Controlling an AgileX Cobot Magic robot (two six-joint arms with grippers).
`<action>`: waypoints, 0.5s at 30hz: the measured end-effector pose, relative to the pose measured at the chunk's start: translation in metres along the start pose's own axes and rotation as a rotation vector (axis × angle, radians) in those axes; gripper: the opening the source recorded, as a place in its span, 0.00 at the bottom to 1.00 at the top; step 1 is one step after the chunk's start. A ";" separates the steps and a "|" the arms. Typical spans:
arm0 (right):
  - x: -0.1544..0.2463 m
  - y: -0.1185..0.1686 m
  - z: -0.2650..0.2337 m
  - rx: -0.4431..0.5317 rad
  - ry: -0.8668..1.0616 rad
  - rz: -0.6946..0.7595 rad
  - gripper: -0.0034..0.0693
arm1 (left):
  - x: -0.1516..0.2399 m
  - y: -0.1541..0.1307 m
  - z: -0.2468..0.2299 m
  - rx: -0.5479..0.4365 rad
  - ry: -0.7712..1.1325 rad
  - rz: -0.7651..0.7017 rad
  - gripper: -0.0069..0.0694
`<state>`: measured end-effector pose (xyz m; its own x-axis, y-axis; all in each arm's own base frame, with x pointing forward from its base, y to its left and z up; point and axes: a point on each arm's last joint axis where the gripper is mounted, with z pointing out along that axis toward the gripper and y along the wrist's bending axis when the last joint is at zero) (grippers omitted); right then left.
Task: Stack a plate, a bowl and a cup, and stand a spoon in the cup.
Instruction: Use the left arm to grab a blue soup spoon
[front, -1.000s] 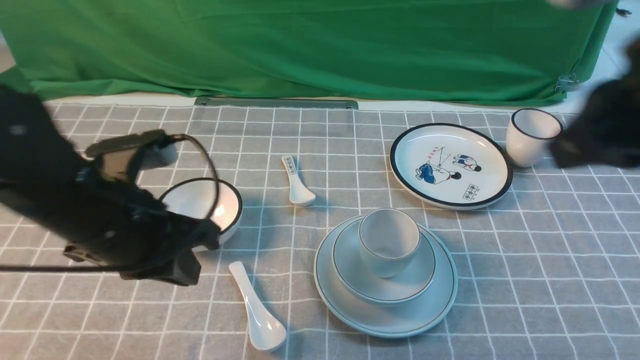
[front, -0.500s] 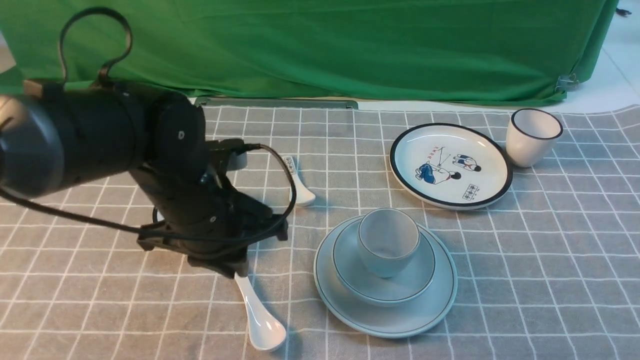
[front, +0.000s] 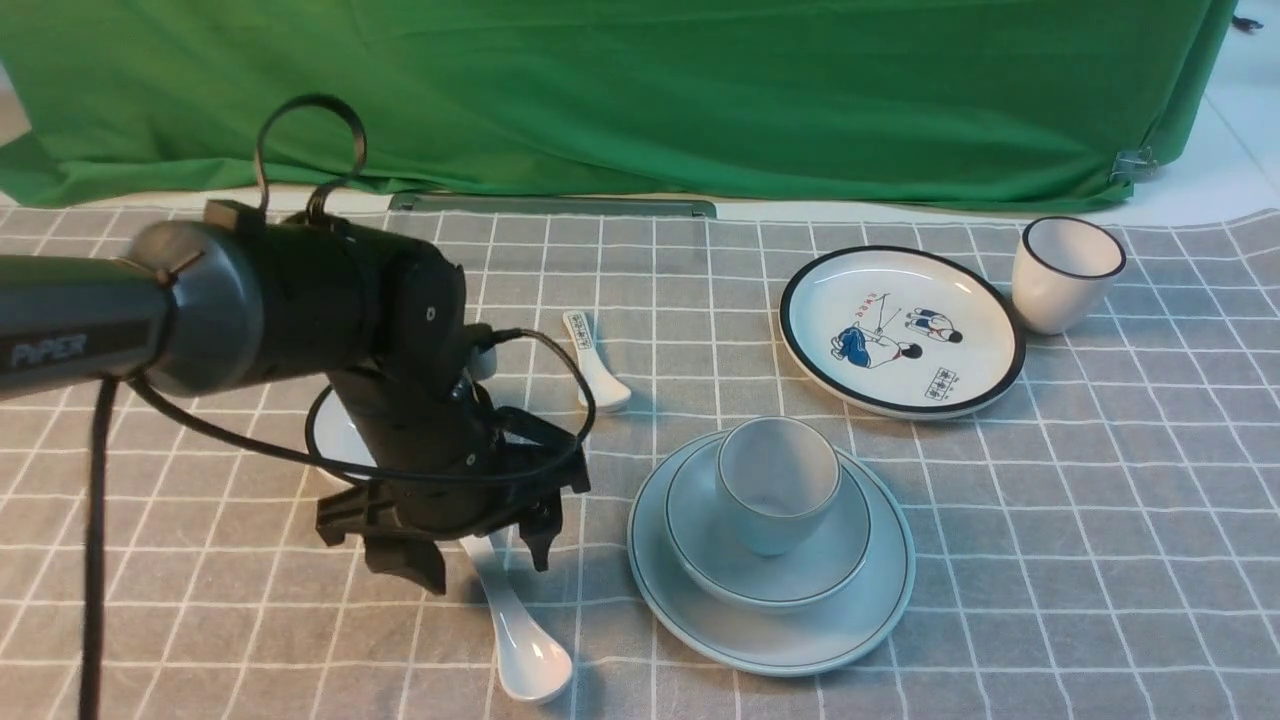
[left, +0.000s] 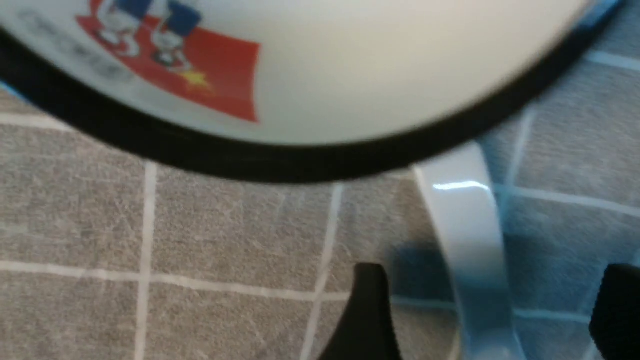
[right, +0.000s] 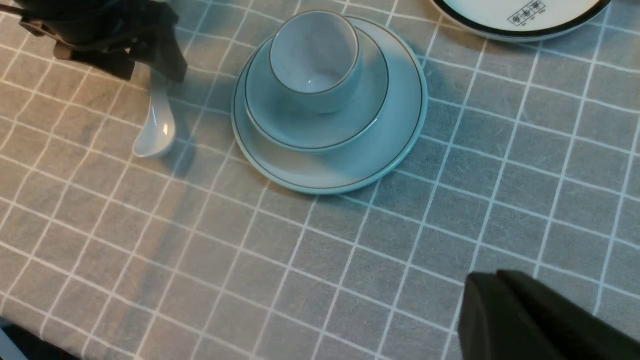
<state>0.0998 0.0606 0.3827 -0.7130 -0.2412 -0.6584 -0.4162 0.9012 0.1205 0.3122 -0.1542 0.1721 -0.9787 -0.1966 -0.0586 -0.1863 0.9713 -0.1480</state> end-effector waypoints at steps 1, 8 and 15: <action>0.000 0.000 0.000 0.000 0.000 -0.001 0.10 | -0.002 0.001 0.003 -0.001 -0.002 -0.003 0.84; 0.000 0.000 0.000 0.000 0.000 -0.022 0.11 | -0.007 -0.002 0.011 0.024 -0.040 -0.007 0.84; 0.000 0.000 0.000 0.000 0.000 -0.041 0.12 | -0.009 -0.002 0.013 0.019 -0.042 0.004 0.52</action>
<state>0.0998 0.0606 0.3827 -0.6953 -0.2780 -0.6628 -0.4453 0.8905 0.0935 0.3228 -0.1561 0.1600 -0.9748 -0.1991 -0.1009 -0.1808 0.9693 -0.1666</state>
